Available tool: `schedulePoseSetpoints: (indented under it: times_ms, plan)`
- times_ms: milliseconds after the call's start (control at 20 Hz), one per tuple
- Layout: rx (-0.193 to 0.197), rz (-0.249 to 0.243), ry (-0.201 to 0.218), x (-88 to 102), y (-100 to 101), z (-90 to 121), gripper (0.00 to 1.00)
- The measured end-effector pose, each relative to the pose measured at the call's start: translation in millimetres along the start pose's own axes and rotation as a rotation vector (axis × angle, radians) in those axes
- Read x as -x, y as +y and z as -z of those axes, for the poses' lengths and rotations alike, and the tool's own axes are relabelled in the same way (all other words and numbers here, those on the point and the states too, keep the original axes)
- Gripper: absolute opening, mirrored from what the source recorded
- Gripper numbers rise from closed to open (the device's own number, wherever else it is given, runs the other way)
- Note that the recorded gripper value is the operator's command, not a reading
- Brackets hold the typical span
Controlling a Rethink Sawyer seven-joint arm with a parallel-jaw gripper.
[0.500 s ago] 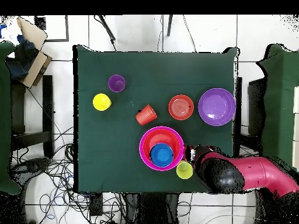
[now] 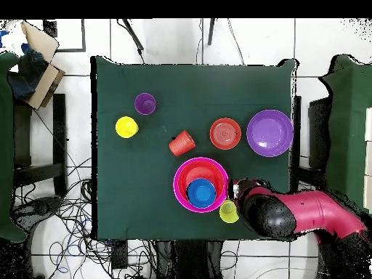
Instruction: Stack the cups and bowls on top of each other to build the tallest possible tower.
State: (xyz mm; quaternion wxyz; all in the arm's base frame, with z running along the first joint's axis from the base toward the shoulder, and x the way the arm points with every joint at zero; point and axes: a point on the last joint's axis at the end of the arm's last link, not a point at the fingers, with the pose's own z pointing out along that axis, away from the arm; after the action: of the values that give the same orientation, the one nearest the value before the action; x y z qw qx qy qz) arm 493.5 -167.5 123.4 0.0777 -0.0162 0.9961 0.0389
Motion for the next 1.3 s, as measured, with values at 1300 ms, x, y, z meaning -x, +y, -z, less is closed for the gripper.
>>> schedulePoseSetpoints:
  times_ms: [1300]
  plan:
    - [0.032,0.02,-0.036,186.6,-62.8,-61.9,1.0]
